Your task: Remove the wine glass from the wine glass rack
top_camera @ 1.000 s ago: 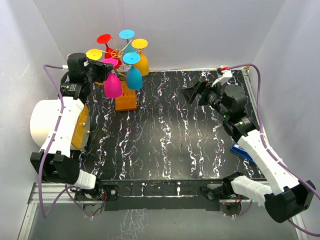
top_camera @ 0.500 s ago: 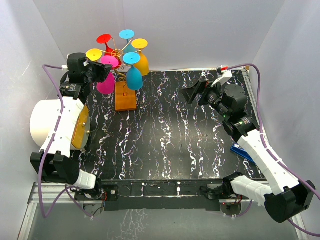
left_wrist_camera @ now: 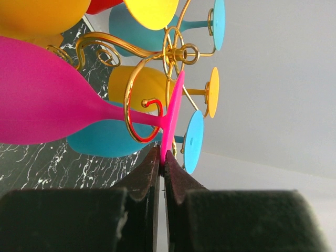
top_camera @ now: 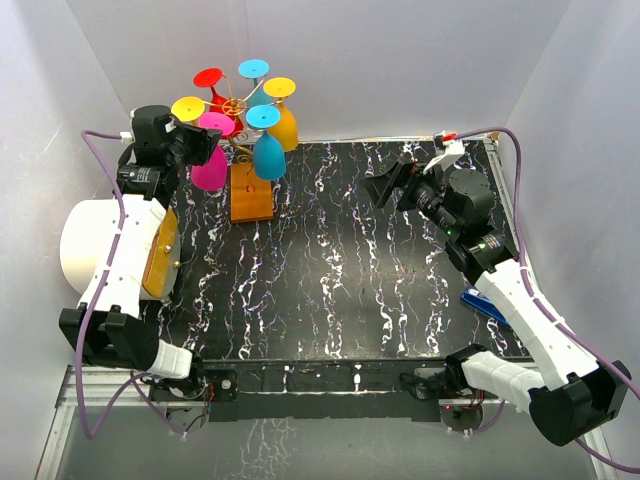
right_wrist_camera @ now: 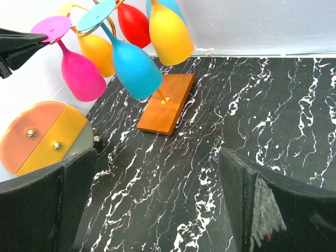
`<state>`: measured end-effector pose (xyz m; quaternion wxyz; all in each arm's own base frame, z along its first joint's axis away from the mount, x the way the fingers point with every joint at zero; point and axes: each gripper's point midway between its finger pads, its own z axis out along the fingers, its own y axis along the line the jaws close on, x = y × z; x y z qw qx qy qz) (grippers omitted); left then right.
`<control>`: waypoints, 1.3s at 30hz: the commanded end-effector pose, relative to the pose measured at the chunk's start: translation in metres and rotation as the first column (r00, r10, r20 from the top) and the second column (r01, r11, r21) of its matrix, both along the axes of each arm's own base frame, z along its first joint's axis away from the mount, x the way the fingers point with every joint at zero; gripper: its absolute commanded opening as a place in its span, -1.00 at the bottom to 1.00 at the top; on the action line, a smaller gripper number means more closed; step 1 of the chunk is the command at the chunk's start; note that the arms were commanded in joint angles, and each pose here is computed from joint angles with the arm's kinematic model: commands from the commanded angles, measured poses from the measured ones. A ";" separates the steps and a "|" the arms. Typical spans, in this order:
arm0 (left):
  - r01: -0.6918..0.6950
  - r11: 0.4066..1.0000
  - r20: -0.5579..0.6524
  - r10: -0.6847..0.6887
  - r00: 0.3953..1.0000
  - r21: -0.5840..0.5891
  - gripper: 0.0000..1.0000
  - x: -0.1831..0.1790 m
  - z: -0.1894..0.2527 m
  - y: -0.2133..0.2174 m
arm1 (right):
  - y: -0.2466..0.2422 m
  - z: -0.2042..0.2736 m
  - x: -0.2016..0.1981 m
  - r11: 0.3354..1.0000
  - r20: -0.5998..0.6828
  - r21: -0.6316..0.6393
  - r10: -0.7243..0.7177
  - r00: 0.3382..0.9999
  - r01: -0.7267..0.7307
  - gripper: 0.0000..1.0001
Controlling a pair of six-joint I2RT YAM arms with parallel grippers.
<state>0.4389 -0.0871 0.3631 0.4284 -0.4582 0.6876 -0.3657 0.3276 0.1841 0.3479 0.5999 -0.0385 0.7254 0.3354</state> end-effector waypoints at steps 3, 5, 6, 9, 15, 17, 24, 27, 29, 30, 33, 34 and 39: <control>-0.007 0.999 0.103 0.011 0.995 -0.038 -1.00 -0.015 0.047 0.006 | -0.002 0.028 -0.003 1.000 0.091 0.031 -0.003 0.996 0.000 0.97; -0.006 0.999 0.105 0.011 0.994 -0.046 -1.00 -0.014 0.049 0.007 | -0.002 0.028 -0.004 1.000 0.090 0.031 -0.003 0.996 0.000 0.97; -0.007 0.999 0.104 0.012 0.995 -0.048 -1.00 -0.015 0.049 0.008 | -0.002 0.027 -0.004 1.000 0.090 0.031 -0.003 0.996 0.000 0.97; -0.016 0.998 0.093 0.021 0.995 -0.063 -1.00 -0.015 0.048 0.015 | -0.003 0.027 -0.004 1.000 0.088 0.029 -0.006 0.996 0.003 0.97; -0.006 0.997 0.117 0.016 0.993 -0.083 -1.00 -0.023 0.057 0.019 | -0.004 0.026 -0.004 1.000 0.088 0.026 -0.011 0.996 0.008 0.97; -0.003 0.996 0.117 0.013 0.993 -0.086 -1.00 -0.023 0.057 0.019 | -0.004 0.026 -0.004 1.000 0.090 0.026 -0.011 0.996 0.009 0.97; -0.016 0.996 0.124 0.026 0.992 -0.083 -1.00 -0.022 0.059 0.027 | -0.004 0.027 -0.005 1.000 0.091 0.028 -0.010 0.996 0.007 0.97; -0.004 0.996 0.116 0.014 0.993 -0.087 -1.00 -0.014 0.056 0.027 | -0.004 0.028 -0.006 1.000 0.093 0.029 -0.009 0.996 0.006 0.97; 0.006 0.996 0.109 0.004 0.994 -0.090 -1.00 -0.005 0.052 0.026 | -0.005 0.028 -0.006 1.000 0.092 0.027 -0.012 0.996 0.009 0.97; 0.012 0.996 0.107 -0.002 0.994 -0.092 -1.00 -0.002 0.051 0.025 | -0.005 0.028 -0.006 1.000 0.093 0.027 -0.014 0.996 0.011 0.97; 0.057 0.994 0.126 -0.045 0.991 -0.095 -1.00 0.007 0.054 0.018 | -0.006 0.028 -0.005 1.000 0.094 0.023 -0.018 0.995 0.016 0.97; 0.072 0.993 0.127 -0.060 0.990 -0.096 -1.00 0.010 0.054 0.015 | -0.006 0.028 -0.005 1.000 0.094 0.023 -0.020 0.995 0.018 0.97; 0.136 0.985 0.125 -0.122 0.985 -0.108 -1.00 0.018 0.053 0.005 | -0.006 0.027 -0.004 1.000 0.093 0.023 -0.020 0.995 0.018 0.97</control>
